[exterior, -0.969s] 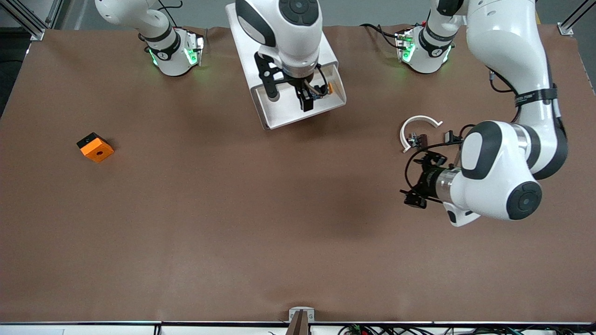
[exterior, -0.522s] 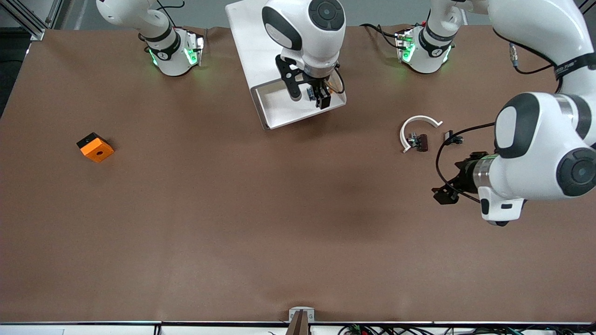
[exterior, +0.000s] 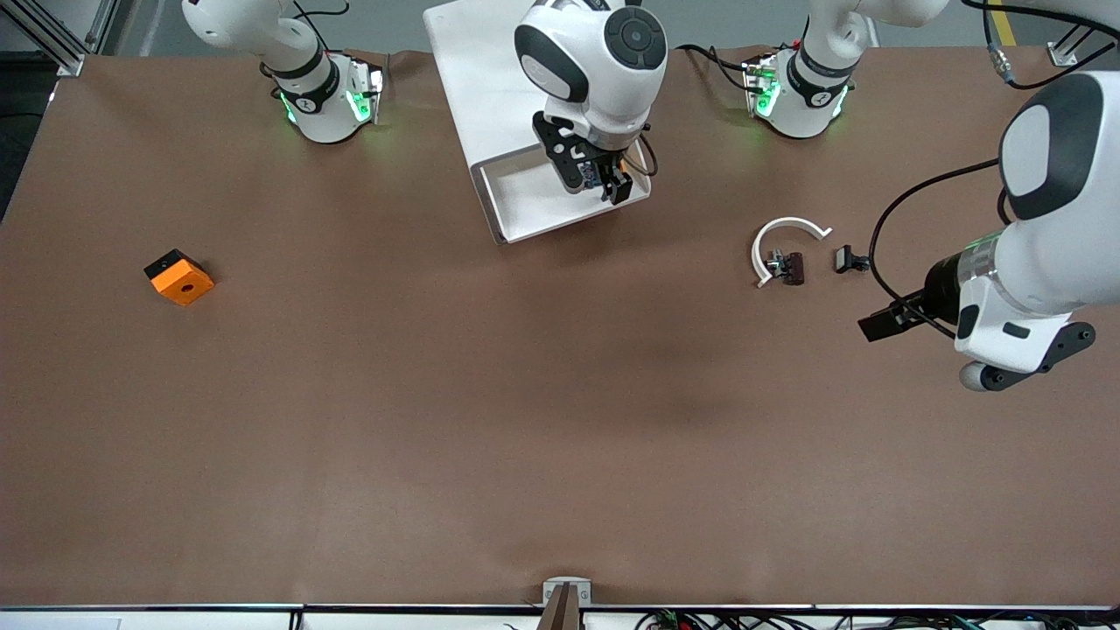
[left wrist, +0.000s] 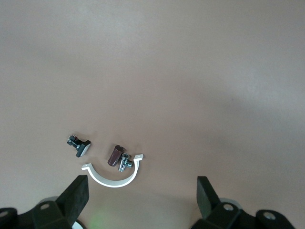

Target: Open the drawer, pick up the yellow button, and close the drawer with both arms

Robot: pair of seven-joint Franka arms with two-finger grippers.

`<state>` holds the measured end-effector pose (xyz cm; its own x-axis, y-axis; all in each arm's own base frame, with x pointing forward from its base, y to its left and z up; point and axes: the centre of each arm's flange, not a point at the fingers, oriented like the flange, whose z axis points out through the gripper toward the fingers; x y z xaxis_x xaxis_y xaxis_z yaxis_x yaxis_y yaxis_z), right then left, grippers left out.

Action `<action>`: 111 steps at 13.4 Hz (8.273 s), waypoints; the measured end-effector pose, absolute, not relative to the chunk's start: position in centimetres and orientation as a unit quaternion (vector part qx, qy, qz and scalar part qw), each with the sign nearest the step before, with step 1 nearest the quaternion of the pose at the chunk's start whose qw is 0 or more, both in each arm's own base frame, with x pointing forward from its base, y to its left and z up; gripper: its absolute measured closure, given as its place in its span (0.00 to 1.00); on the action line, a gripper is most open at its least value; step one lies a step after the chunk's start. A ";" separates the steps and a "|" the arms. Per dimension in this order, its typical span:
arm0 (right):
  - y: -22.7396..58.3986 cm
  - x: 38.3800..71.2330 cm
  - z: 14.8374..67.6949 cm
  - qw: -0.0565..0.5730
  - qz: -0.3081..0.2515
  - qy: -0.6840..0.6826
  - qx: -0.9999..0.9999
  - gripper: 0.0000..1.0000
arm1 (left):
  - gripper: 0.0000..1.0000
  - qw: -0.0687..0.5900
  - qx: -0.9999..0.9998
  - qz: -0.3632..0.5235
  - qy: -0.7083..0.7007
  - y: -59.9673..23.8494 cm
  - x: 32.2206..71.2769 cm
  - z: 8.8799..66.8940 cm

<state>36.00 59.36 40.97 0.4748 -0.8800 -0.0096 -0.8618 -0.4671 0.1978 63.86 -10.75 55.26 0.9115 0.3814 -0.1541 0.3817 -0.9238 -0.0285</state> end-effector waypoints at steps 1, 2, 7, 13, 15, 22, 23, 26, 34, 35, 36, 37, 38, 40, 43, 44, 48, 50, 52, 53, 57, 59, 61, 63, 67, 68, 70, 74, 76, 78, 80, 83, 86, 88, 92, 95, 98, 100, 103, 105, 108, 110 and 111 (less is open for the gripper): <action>59.3 36.1 40.9 0.083 -0.055 -0.506 0.857 0.00 | 0.00 0.005 0.980 -0.079 0.183 -11.2 63.4 55.5; 59.2 36.2 40.9 0.082 -0.055 -0.503 0.859 0.00 | 0.00 0.008 0.982 -0.080 0.172 -12.2 63.1 55.5; 59.3 36.4 41.0 0.075 -0.055 -0.500 0.861 0.22 | 0.00 0.022 0.990 -0.081 0.117 -18.9 61.7 53.2; 60.1 36.6 39.7 0.063 -0.054 -0.500 0.862 0.41 | 0.00 0.005 0.993 -0.075 0.093 -24.2 58.1 49.2; 60.1 36.8 40.0 0.060 -0.054 -0.501 0.862 0.58 | 0.00 0.005 0.993 -0.073 0.095 -26.7 57.1 47.6; 59.9 37.4 41.0 0.045 -0.077 -0.458 0.884 0.58 | 0.00 0.006 0.987 -0.074 0.139 -33.5 54.4 43.4; 59.7 37.8 41.8 0.037 -0.082 -0.448 0.890 0.58 | 0.00 0.007 0.987 -0.071 0.141 -33.6 54.4 42.2; 57.9 38.9 43.0 0.048 -0.094 -0.396 0.912 0.58 | 0.00 0.019 0.988 -0.053 0.143 -34.1 53.8 38.4; 48.8 46.3 46.9 0.043 -0.127 -0.183 0.974 0.58 | 0.00 0.025 0.989 -0.051 0.137 -36.1 51.6 35.7; 46.6 48.0 47.7 0.035 -0.128 -0.166 0.977 0.58 | 0.00 0.032 0.988 -0.056 0.142 -36.4 51.4 35.7; 44.3 49.9 48.4 0.028 -0.125 -0.151 0.980 0.58 | 0.00 0.041 0.986 -0.061 0.150 -37.1 51.0 35.8; 41.9 51.7 48.9 0.026 -0.118 -0.137 0.983 0.58 | 0.00 0.048 0.984 -0.063 0.158 -37.9 50.6 35.8; 39.6 53.2 49.2 0.032 -0.107 -0.124 0.986 0.58 | 0.00 0.051 0.984 -0.064 0.161 -38.8 50.0 35.9; 36.0 55.5 49.1 0.057 -0.088 -0.107 0.989 0.58 | 0.00 0.052 0.983 -0.072 0.162 -40.7 48.4 35.7; 30.5 58.6 48.0 0.066 -0.093 -0.092 0.989 0.58 | 0.00 0.048 0.982 -0.083 0.164 -42.8 46.2 35.2; 28.0 59.9 47.9 0.061 -0.092 -0.091 0.990 0.58 | 0.00 0.045 0.982 -0.085 0.165 -43.4 45.6 34.9; 18.7 62.9 45.7 0.030 -0.066 -0.074 0.995 0.58 | 0.00 0.035 0.981 -0.091 0.167 -45.4 43.4 34.1; 14.0 62.8 44.1 0.020 -0.056 -0.065 0.996 0.58 | 0.00 0.032 0.982 -0.095 0.161 -46.5 42.2 33.8; 10.0 61.9 42.6 0.013 -0.046 -0.060 0.997 0.58 | 0.00 0.033 0.982 -0.101 0.158 -47.3 41.2 33.7; 8.2 61.3 41.9 0.010 -0.041 -0.058 0.997 0.58 | 0.00 0.036 0.981 -0.106 0.159 -47.7 40.8 33.7; 1.7 58.6 38.0 0.004 -0.034 -0.070 0.997 0.58 | 0.00 0.041 0.981 -0.125 0.146 -49.6 38.3 33.7; -0.7 57.3 35.0 0.002 -0.025 -0.073 0.997 0.58 | 0.00 0.038 0.980 -0.132 0.142 -50.6 36.8 33.6; -2.7 55.9 32.2 0.002 -0.012 -0.078 0.997 0.58 | 0.00 0.037 0.979 -0.139 0.142 -51.4 35.6 33.6; -4.4 54.9 30.6 0.003 -0.005 -0.082 0.997 0.58 | 0.00 0.041 0.977 -0.152 0.146 -51.7 34.9 33.5; -8.0 53.6 28.9 0.006 0.018 -0.080 0.997 0.58 | 0.00 0.044 0.974 -0.162 0.153 -51.7 34.9 33.4; -8.7 53.3 28.1 0.007 0.021 -0.079 0.997 0.58 | 0.00 0.047 0.972 -0.169 0.158 -51.7 34.8 33.3; -9.8 52.6 25.9 0.010 0.029 -0.077 0.997 0.58 | 0.00 0.048 0.970 -0.178 0.160 -51.9 34.4 33.1; -10.2 51.8 21.9 0.012 0.023 -0.076 0.997 0.58 | 0.00 0.034 0.967 -0.195 0.162 -52.3 33.3 32.9; -10.4 51.7 20.7 0.014 0.024 -0.077 0.997 0.58 | 0.00 0.033 0.966 -0.196 0.162 -52.3 33.3 32.9; -10.9 51.4 19.5 0.014 0.022 -0.082 0.996 0.58 | 0.00 0.032 0.966 -0.198 0.164 -52.3 33.3 32.9; -11.4 51.3 18.8 0.015 0.022 -0.088 0.996 0.58 | 0.00 0.034 0.965 -0.200 0.167 -52.2 33.7 33.2; -11.5 52.3 19.4 0.016 0.033 -0.101 0.994 0.58 | 0.00 0.053 0.961 -0.192 0.193 -51.1 36.9 34.7; -11.3 54.3 19.7 0.016 0.046 -0.104 0.993 0.58 | 0.00 0.075 0.952 -0.180 0.236 -47.7 42.7 36.4; -11.7 55.9 18.9 0.017 0.048 -0.103 0.993 0.58 | 0.00 0.077 0.950 -0.160 0.256 -44.7 46.2 37.1; -11.9 57.8 18.0 0.017 0.030 -0.102 0.994 0.58 | 0.00 0.076 0.949 -0.105 0.287 -39.0 52.3 39.2; -11.9 58.1 17.8 0.016 0.023 -0.102 0.994 0.58 | 0.00 0.067 0.944 -0.072 0.316 -33.5 56.6 40.7; -11.9 58.1 17.7 0.016 0.022 -0.102 0.994 0.45 | 0.00 0.039 0.947 -0.051 0.316 -27.6 59.5 41.4; -11.9 58.1 17.6 0.016 0.021 -0.102 0.994 0.25 | 0.00 0.026 0.951 -0.053 0.304 -22.7 61.1 42.0; -11.8 58.2 17.7 0.015 0.017 -0.102 0.995 0.00 | 0.00 0.001 0.961 -0.027 0.275 -14.6 62.8 44.6; -11.6 59.0 18.8 0.012 -0.006 -0.100 0.995 0.00 | 0.00 -0.016 0.971 -0.018 0.236 -11.2 62.9 47.1; -11.7 61.1 23.7 0.006 -0.052 -0.100 0.994 0.00 | 0.00 -0.022 0.983 -0.008 0.182 -8.1 62.1 51.3; -11.7 62.0 27.6 0.003 -0.070 -0.100 0.993 0.00 | 0.00 -0.020 0.989 0.008 0.149 -5.6 61.3 54.2; -11.6 62.3 29.3 0.002 -0.077 -0.099 0.992 0.00 | 0.00 -0.021 0.990 0.015 0.140 -4.6 60.9 55.5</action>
